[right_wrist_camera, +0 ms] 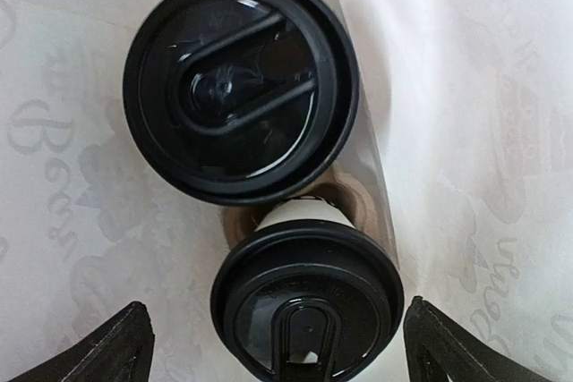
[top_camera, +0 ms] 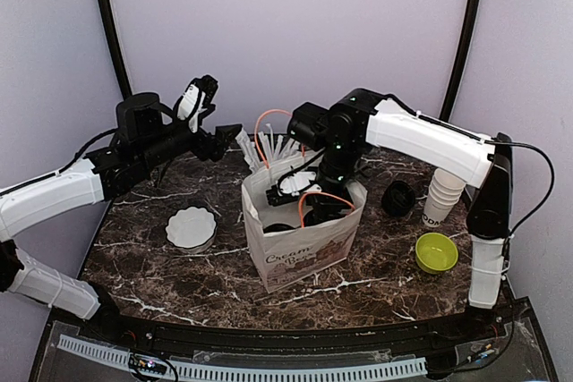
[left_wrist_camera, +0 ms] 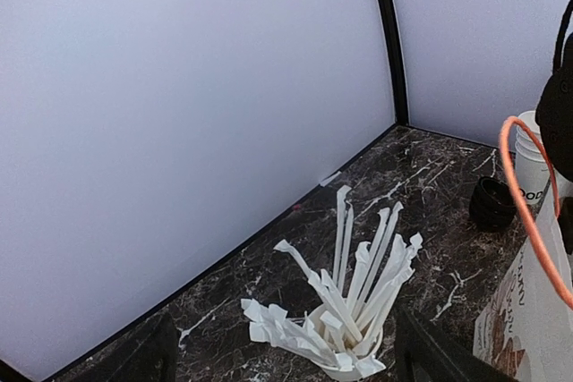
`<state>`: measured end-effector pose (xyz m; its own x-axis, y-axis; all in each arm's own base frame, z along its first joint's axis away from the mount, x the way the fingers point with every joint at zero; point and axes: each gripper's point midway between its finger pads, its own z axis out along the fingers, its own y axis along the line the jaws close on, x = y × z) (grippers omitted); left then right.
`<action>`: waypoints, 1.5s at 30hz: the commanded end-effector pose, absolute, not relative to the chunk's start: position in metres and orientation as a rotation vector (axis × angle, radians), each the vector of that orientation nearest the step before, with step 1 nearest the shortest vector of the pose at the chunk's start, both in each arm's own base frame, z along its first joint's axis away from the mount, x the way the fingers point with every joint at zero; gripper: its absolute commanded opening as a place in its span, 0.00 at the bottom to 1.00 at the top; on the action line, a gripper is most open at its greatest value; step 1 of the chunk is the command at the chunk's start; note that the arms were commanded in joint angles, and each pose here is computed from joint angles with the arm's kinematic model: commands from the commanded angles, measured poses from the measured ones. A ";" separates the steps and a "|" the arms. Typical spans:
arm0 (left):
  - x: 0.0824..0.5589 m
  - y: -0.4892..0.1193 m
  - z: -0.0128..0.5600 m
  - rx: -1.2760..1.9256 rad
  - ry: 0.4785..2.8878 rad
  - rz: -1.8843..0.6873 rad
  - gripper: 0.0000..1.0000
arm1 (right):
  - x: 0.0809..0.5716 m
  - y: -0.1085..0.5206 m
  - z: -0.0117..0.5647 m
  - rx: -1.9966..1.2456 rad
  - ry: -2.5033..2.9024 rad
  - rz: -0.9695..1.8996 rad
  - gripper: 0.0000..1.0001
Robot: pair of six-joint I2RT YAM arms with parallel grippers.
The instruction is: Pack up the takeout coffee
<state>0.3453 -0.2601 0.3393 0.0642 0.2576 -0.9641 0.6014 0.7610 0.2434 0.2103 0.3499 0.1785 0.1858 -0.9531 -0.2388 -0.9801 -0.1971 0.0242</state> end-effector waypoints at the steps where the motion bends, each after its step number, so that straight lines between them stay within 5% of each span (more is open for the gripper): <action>1: 0.328 -0.278 0.339 0.823 1.506 -0.436 0.86 | 0.205 0.354 0.211 -2.236 1.867 0.321 0.99; 16: 0.268 -0.335 0.375 1.037 1.403 -1.026 0.85 | 0.195 0.351 0.214 -2.241 1.865 0.357 0.88; 23: 0.277 -0.319 0.393 0.911 1.429 -0.942 0.84 | 0.198 0.354 0.218 -2.228 1.855 0.348 0.81; 31: 0.274 -0.344 0.388 0.930 1.475 -1.185 0.83 | 0.202 0.354 0.219 -2.223 1.851 0.321 0.82; 38: 0.285 -0.361 0.379 0.908 1.550 -1.300 0.59 | 0.204 0.356 0.223 -2.211 1.840 0.316 0.82; 45: 0.285 -0.370 0.373 0.934 1.560 -1.371 0.01 | 0.211 0.350 0.246 -2.189 1.757 0.210 0.82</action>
